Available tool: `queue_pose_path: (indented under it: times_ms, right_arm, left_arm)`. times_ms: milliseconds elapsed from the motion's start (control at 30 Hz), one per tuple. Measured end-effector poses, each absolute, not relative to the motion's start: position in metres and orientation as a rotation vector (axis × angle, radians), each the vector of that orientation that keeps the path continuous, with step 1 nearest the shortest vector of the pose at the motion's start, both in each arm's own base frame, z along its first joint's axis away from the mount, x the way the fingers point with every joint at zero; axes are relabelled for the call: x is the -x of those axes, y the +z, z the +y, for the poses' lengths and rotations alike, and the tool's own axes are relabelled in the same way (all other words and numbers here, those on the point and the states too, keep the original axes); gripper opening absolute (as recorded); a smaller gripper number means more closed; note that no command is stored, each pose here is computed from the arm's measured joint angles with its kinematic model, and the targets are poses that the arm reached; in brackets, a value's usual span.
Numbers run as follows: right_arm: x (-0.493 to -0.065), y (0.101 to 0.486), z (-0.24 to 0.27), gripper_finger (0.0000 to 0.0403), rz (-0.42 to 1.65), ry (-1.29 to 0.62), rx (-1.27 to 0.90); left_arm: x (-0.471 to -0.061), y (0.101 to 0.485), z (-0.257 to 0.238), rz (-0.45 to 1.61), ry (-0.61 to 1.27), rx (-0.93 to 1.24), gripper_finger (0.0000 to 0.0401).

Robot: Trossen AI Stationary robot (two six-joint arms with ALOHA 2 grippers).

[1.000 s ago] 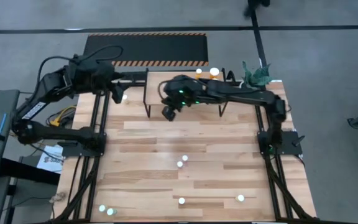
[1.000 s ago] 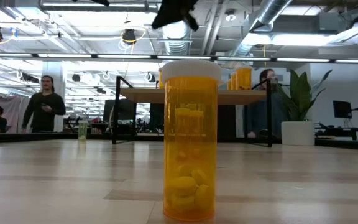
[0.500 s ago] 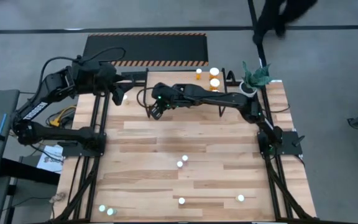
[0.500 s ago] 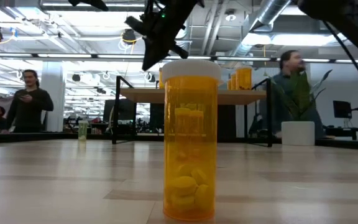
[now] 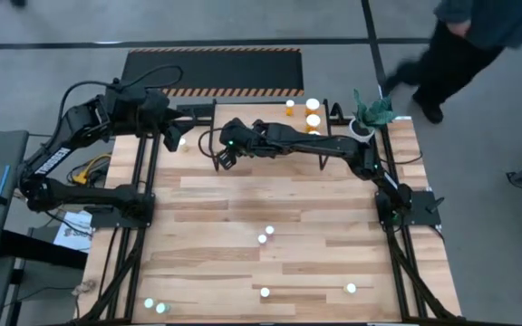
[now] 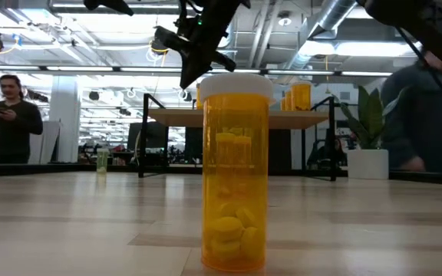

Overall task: Pick and place medicine bottles onto shelf by color
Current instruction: Put the top small orange pill bottle on the shelf aligned with the other small orange pill bottle

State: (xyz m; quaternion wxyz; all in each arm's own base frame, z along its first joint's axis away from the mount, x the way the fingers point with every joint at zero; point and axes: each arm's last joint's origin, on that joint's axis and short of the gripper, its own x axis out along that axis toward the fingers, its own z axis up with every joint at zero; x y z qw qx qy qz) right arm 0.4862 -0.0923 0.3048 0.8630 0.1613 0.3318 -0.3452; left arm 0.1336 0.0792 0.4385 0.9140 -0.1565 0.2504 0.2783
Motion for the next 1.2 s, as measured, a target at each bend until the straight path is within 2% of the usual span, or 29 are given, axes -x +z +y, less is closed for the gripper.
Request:
queue_pose_path:
  times_ms: [300,1200]
  right_arm:
    - [-0.497,0.272,-0.092,0.0002,0.775,-0.754,-0.325]
    - [-0.484,0.269,-0.105,0.0003,0.833,-0.935,-0.245]
  left_arm:
    - [-0.134,0.438,0.079,0.516,0.565,0.326,0.0245]
    - [-0.134,0.438,0.078,0.516,0.531,0.346,0.0245]
